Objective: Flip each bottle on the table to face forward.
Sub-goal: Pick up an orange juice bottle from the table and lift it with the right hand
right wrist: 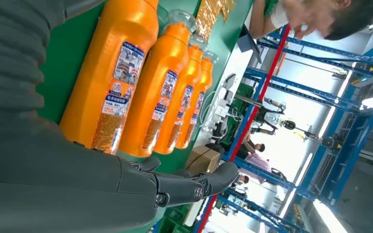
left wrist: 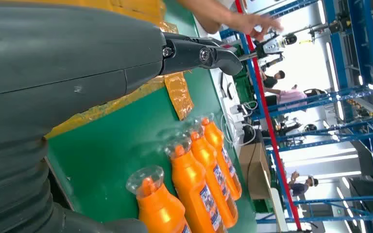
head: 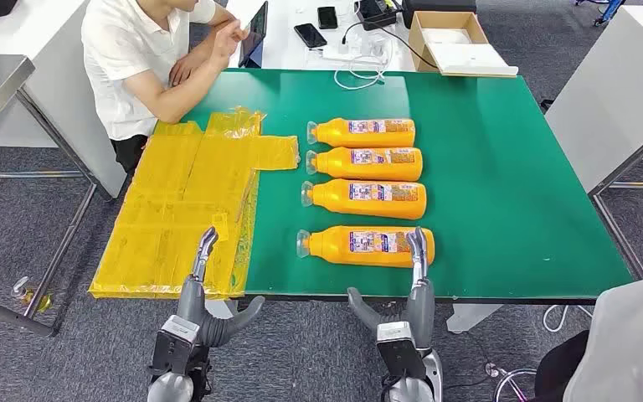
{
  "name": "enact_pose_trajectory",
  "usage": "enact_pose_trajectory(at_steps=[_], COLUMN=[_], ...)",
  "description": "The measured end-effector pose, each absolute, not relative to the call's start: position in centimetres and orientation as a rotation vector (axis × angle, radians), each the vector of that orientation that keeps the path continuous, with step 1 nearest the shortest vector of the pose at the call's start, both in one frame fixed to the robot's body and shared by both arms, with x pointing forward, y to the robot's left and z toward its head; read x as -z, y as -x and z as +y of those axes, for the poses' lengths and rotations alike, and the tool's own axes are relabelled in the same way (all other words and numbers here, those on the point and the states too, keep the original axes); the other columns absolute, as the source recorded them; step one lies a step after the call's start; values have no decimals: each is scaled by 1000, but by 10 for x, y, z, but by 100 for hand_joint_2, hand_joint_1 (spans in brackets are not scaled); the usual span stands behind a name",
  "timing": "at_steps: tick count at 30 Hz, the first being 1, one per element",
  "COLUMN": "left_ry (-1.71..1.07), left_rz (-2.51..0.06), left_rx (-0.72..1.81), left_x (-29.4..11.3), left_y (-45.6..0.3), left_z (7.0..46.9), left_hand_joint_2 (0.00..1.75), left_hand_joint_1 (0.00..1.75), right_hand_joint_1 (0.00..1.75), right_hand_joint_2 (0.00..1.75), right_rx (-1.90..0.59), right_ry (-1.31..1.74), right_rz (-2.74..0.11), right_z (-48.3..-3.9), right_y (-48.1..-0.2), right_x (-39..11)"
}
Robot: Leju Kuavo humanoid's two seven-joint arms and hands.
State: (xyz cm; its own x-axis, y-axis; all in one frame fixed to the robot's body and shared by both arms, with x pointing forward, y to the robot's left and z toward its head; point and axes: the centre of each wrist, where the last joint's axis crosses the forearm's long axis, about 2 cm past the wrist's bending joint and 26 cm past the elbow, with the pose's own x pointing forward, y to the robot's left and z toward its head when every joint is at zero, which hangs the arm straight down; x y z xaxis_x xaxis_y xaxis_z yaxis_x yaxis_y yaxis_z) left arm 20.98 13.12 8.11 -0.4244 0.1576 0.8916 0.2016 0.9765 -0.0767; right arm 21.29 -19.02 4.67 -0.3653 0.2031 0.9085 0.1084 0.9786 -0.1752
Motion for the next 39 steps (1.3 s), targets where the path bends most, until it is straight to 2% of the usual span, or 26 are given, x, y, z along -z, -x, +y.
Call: enact_pose_trajectory(at_steps=[3,7,15,21,30,39], left_ry=[281,331,389,394,394,419], left_rz=[-2020,-2029,-2040,-2040,-2040,-2047], left_rx=[51,63,67,71,87,96], left_x=[-82,-85,-86,-87,-87,-92], left_y=[-212,-221,-236,-238,-239,-244], left_z=[131,129,120,119,119,113], left_hand_joint_2=[175,175,175,175,175,175], left_hand_joint_1=[0,0,0,0,0,0], right_hand_joint_1=[0,0,0,0,0,0], right_hand_joint_2=[175,175,175,175,175,175], right_rx=[-150,-334,-725,-856,-982,-1040], right_ry=[252,373,618,699,523,410], right_rz=[-1959,-1966,-1843,-1736,-1516,-1464], right_z=[-192,-201,-264,-296,-312,-309], right_y=[-217,-239,-296,-315,-316,-307], right_x=[-49,-54,-61,-64,-47,-31])
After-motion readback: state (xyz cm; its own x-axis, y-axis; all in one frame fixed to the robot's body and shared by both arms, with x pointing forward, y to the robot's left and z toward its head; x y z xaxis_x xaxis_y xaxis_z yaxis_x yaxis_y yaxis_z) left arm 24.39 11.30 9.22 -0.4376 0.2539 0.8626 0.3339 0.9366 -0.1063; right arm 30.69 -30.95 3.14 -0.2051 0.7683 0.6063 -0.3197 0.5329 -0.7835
